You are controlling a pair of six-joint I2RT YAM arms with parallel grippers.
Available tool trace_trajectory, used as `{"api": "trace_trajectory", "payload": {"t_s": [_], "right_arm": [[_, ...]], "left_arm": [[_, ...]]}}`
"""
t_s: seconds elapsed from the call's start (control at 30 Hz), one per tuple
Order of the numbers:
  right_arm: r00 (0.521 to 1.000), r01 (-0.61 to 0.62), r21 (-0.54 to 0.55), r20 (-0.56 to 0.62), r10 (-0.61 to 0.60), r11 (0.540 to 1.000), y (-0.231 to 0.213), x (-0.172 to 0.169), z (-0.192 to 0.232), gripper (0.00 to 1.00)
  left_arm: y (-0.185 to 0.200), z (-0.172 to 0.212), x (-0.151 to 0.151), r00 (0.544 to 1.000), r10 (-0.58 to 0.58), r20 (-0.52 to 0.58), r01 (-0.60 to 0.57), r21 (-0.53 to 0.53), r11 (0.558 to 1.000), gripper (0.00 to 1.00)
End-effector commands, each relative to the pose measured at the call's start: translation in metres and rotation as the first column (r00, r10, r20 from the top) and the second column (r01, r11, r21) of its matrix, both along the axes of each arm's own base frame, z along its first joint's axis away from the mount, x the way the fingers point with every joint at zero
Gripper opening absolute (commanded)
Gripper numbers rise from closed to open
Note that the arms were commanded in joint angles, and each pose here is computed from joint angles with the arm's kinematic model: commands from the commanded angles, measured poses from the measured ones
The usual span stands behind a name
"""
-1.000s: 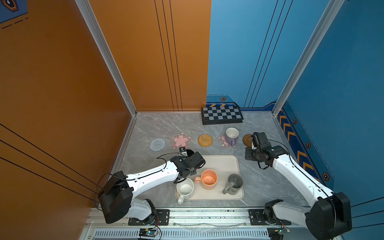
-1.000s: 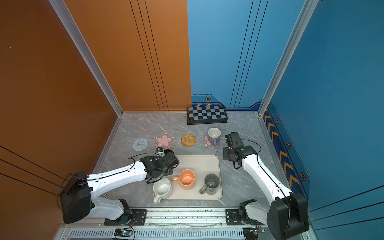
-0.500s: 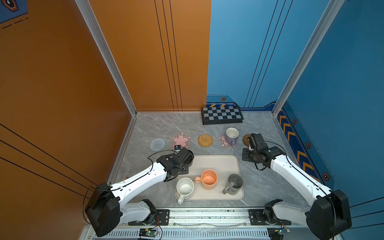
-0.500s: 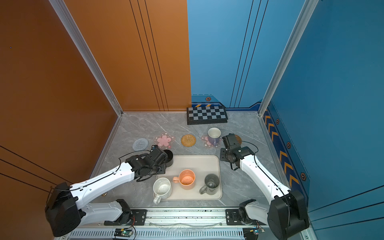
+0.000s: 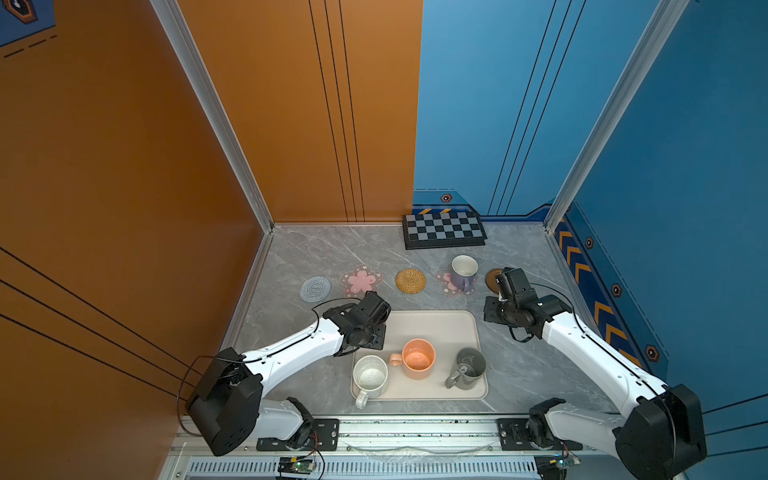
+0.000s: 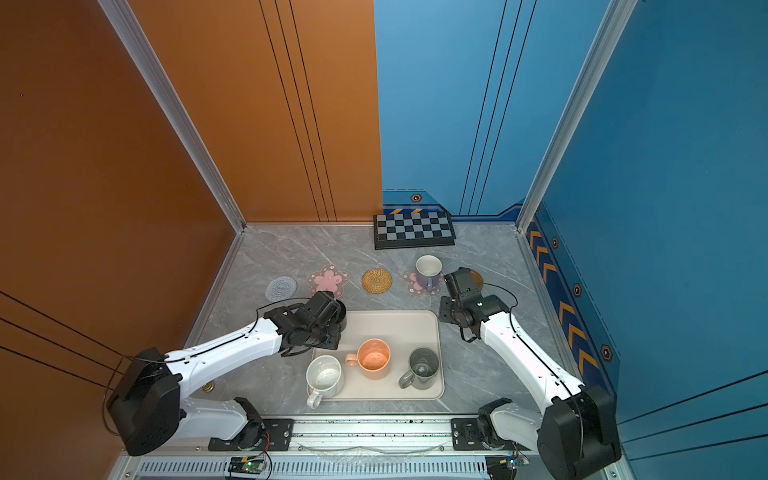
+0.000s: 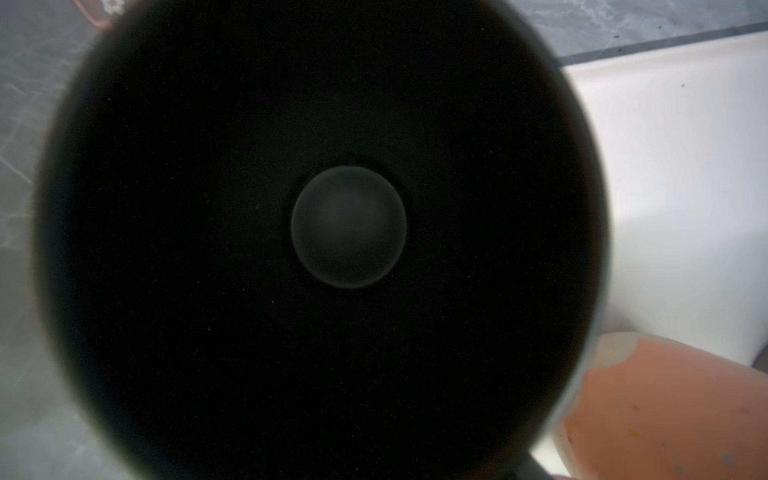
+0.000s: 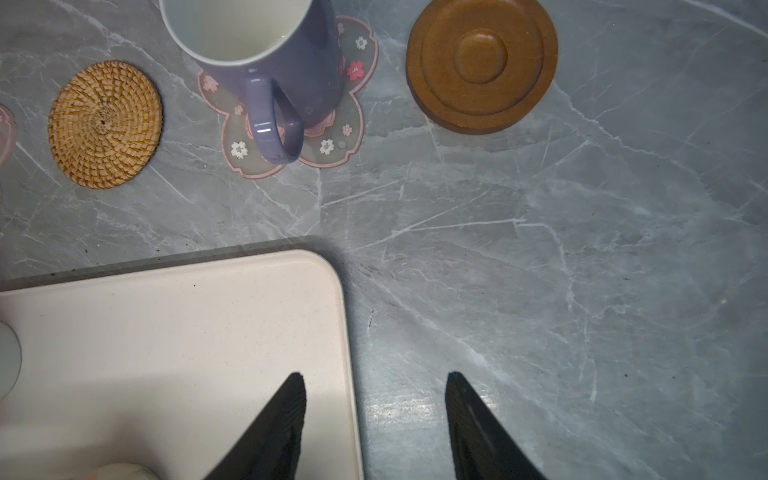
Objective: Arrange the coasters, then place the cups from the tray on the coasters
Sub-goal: 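Grasp the black mug with the left gripper and lift it off the tray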
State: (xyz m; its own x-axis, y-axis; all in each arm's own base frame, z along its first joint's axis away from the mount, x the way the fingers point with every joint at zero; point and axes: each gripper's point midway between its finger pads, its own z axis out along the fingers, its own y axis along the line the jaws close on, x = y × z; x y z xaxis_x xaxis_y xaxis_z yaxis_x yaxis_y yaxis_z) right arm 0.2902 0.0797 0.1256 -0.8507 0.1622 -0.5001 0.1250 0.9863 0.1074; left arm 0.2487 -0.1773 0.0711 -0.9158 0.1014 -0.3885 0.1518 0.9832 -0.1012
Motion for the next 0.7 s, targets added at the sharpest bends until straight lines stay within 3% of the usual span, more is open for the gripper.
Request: {"api": "trace_trajectory", "payload": {"t_s": [0.0,0.67], "right_arm": [[1.000,0.005,-0.040,0.005,-0.005,0.999,-0.003,0.006,0.002,0.57],[0.999,-0.029,-0.063,-0.046,0.026,0.998,0.011,0.016,-0.012,0.56]], "left_arm": [[0.001,-0.009,0.006,1.000,-0.008,-0.011,0.008,-0.015,1.000,0.59],[0.013,-0.007,-0.001,1.000,0.002,-0.011,-0.003,-0.045,0.999,0.51]]}}
